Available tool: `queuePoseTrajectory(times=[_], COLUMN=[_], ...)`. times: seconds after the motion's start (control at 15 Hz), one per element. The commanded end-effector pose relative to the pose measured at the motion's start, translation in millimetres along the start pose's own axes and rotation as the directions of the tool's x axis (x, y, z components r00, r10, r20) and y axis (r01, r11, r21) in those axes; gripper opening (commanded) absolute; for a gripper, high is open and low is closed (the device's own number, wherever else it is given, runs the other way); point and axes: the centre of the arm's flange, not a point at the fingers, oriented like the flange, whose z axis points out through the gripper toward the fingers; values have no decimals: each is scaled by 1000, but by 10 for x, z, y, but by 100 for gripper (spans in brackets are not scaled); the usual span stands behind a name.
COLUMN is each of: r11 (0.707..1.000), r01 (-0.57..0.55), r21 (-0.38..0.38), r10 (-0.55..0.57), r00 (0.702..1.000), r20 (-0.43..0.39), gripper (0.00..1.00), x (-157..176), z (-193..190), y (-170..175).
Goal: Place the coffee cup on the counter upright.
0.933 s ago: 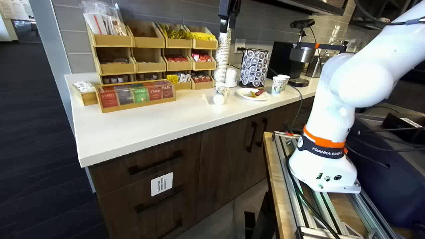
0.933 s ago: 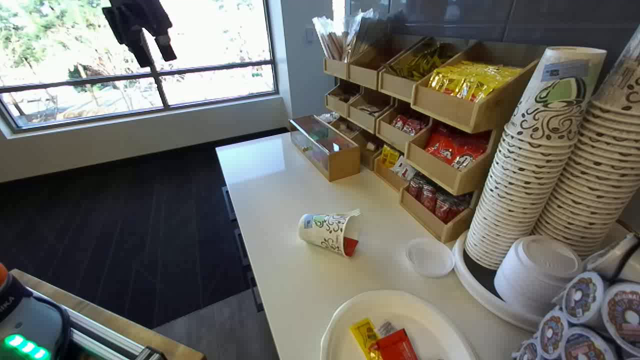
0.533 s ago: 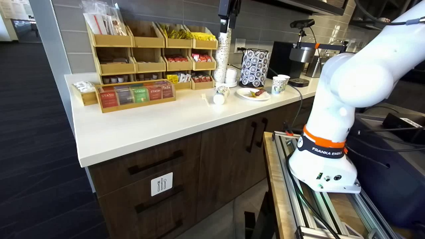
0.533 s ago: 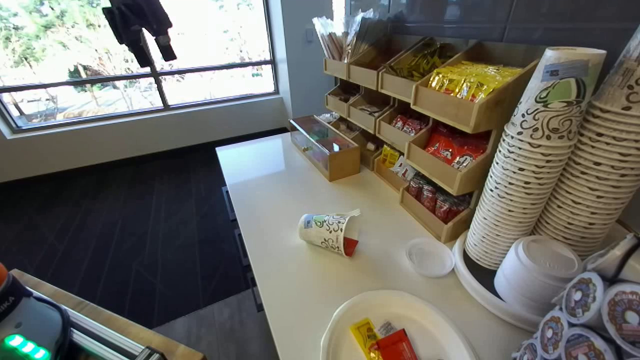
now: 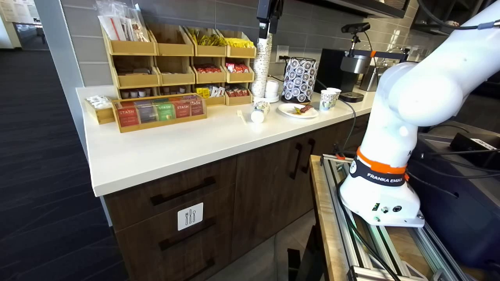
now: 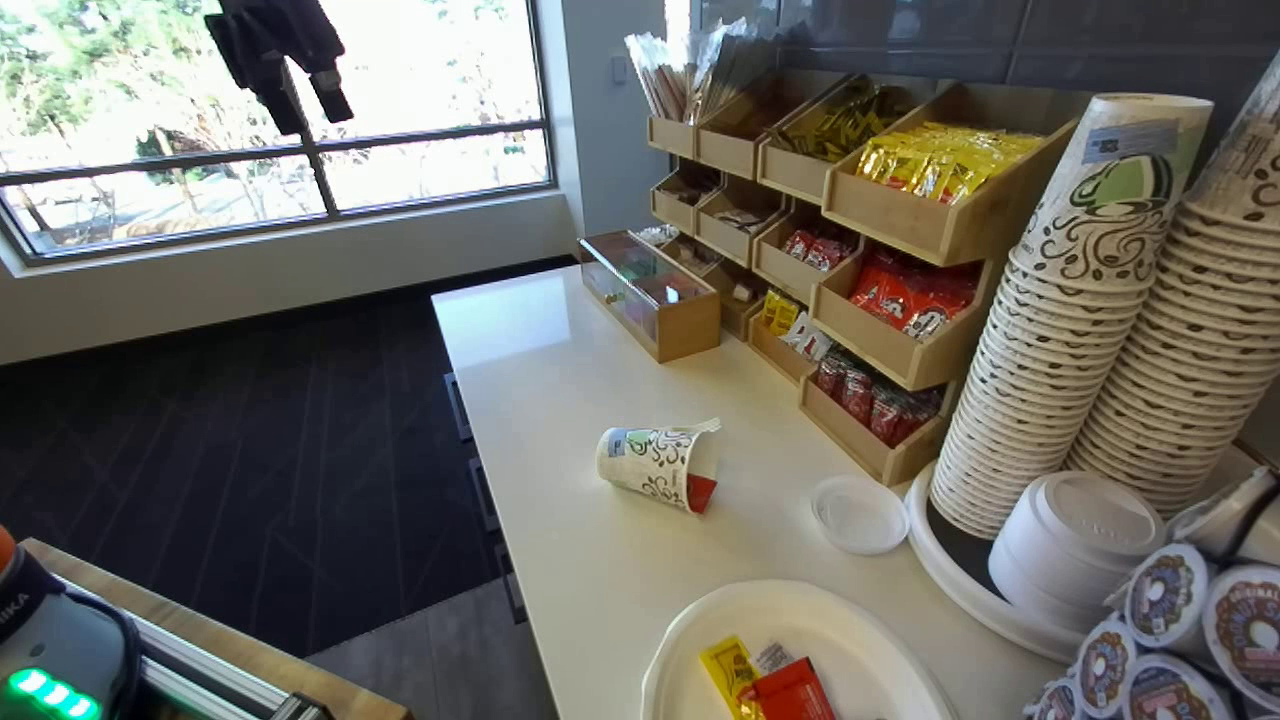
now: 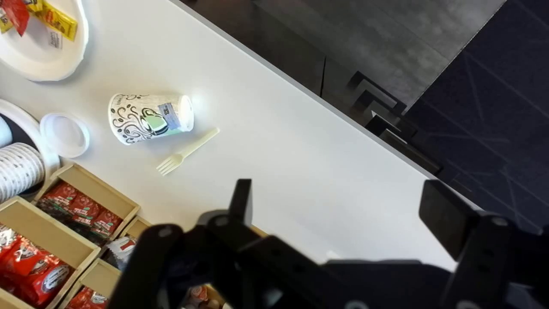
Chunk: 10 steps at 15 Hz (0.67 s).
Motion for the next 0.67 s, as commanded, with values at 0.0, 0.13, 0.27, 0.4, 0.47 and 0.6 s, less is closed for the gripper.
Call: queuePoseTrajectory(times=[0.0,0.13,0.27,0.4,0.47,0.6], r11=[1000,997,988,974,965,939], r01=[0,-5,2,14,24,41], r21=[25,80,152,225,263,341], r10=[0,1,-13,-38,-57,-99], r00=[1000,999,997,994,991,983], r20=[22,53,71,99,120,153], gripper=[100,100,100,100,100,100], x=[86,224,328,368,356,280], z=[6,11,68,233,368,620], y=[111,407,772,1163,1355,1635])
